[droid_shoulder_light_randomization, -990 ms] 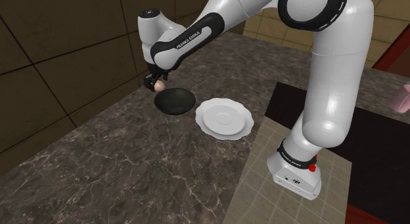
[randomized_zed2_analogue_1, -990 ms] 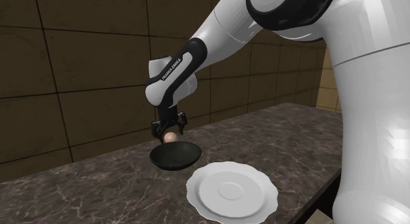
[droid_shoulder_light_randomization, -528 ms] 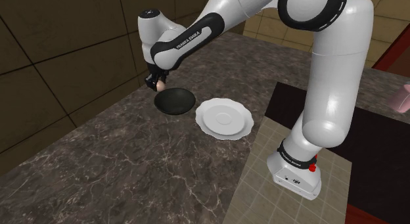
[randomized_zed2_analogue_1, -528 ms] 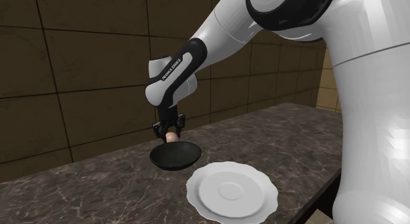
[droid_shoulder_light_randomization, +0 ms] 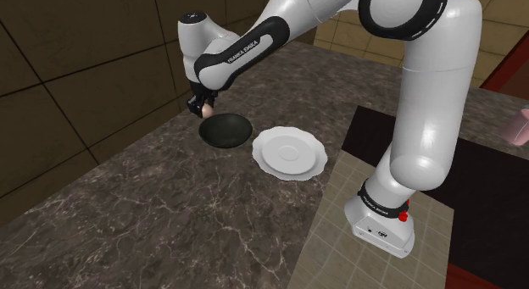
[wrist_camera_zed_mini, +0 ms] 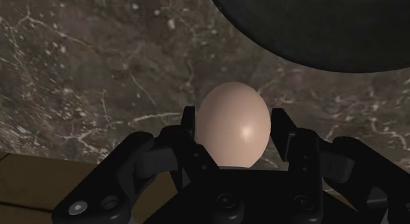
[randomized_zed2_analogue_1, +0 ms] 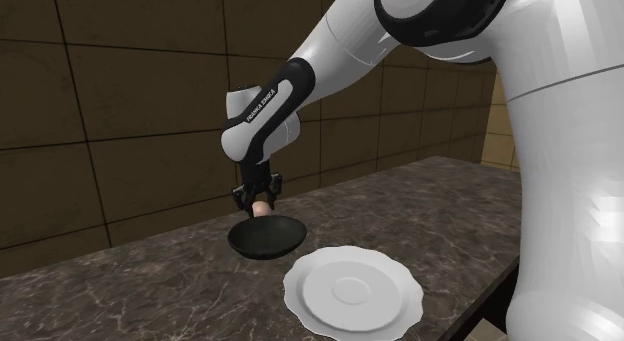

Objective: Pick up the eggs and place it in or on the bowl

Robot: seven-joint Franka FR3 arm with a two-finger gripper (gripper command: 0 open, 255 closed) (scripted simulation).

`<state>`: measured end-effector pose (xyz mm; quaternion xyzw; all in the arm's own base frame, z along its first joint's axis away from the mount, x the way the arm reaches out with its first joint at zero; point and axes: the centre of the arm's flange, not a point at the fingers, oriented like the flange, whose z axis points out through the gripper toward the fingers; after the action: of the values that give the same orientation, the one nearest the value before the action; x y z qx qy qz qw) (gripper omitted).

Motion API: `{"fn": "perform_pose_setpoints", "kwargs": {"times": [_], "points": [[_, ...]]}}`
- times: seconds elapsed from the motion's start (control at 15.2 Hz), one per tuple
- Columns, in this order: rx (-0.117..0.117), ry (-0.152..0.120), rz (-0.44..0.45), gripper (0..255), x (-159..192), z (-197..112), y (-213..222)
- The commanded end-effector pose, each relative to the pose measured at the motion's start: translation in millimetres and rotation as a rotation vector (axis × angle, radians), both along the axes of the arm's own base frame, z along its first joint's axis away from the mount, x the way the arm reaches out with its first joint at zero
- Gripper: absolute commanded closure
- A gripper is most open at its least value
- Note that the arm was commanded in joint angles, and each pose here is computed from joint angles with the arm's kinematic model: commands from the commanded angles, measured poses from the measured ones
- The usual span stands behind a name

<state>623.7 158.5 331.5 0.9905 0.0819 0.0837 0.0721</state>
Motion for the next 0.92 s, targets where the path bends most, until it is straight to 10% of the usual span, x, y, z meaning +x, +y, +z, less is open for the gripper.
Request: {"fn": "perform_pose_setpoints", "kwargs": {"times": [0.0, 0.86], "points": [[0.000, 0.000, 0.000, 255, 0, 5, 0], [0.000, 0.000, 0.000, 255, 0, 74, 0]]}}
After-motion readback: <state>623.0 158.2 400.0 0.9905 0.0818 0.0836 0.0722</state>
